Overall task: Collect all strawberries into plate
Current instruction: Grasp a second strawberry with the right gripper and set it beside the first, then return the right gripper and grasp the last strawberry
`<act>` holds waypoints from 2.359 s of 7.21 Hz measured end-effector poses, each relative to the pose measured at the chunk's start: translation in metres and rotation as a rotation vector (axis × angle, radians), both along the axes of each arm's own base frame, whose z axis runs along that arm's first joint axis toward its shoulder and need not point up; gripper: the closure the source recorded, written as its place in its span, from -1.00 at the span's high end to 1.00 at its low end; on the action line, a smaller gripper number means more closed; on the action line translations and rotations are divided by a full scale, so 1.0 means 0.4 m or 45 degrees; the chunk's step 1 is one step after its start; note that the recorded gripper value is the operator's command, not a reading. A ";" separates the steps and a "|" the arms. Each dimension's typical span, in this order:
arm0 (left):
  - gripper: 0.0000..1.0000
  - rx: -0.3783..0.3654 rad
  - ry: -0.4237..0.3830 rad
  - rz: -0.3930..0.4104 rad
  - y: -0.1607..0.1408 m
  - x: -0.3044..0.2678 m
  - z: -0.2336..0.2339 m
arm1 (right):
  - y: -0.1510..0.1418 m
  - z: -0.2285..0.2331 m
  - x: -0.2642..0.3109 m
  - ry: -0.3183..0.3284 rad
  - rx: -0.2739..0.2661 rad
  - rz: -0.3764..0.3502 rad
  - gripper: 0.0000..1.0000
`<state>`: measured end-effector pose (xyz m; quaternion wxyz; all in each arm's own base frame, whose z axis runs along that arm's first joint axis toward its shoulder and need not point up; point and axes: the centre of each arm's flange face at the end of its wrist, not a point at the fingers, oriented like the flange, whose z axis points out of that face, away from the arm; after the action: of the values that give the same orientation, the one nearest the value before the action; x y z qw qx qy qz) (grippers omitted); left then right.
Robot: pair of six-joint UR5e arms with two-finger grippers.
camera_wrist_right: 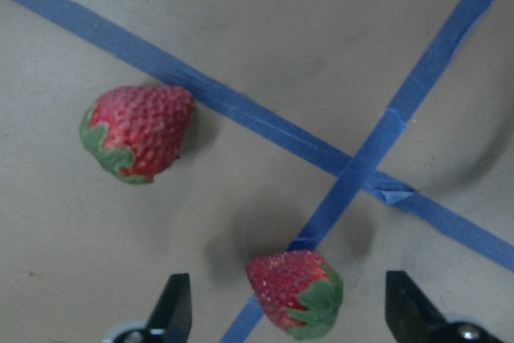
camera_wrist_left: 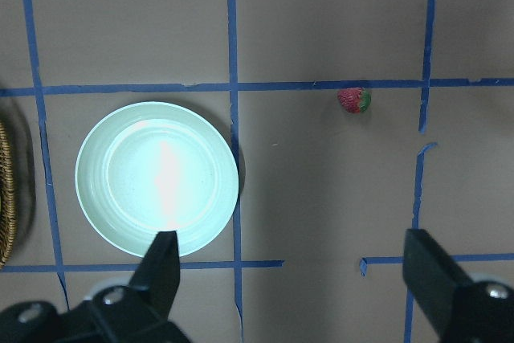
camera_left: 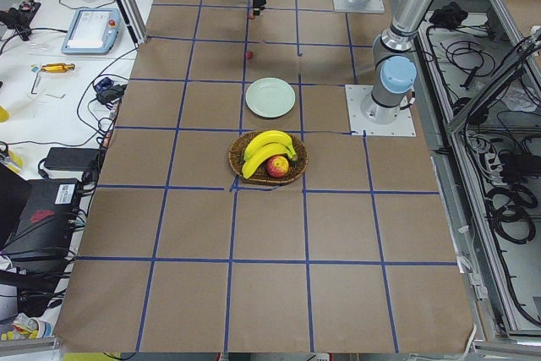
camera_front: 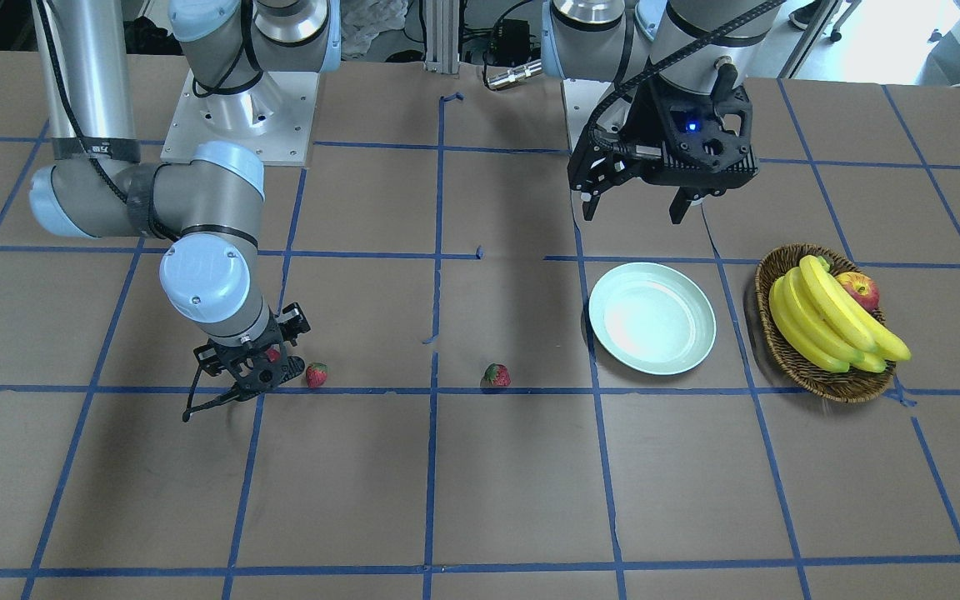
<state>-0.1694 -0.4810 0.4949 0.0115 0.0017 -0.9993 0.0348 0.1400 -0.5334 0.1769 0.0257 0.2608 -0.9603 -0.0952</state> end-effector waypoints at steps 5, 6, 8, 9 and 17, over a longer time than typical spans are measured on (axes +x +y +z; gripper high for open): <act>1.00 0.000 0.000 0.000 0.000 0.000 0.000 | 0.003 0.098 0.057 0.009 -0.079 -0.109 -1.00; 1.00 0.000 0.000 0.000 0.000 0.000 0.000 | 0.044 0.138 0.149 0.014 -0.091 -0.154 -1.00; 1.00 0.000 0.000 0.000 0.000 0.000 0.000 | 0.169 0.157 0.415 -0.045 -0.107 -0.358 -1.00; 1.00 -0.001 0.000 0.000 0.001 0.000 0.001 | 0.225 0.143 0.534 -0.112 -0.108 -0.456 -1.00; 1.00 -0.004 -0.003 0.000 0.002 0.001 0.003 | 0.147 0.085 0.478 -0.064 -0.206 -0.449 1.00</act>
<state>-0.1691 -0.4801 0.4963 0.0105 0.0018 -0.9993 0.0363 0.3312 -0.4748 0.2109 0.0057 0.0877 -0.9960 -0.0142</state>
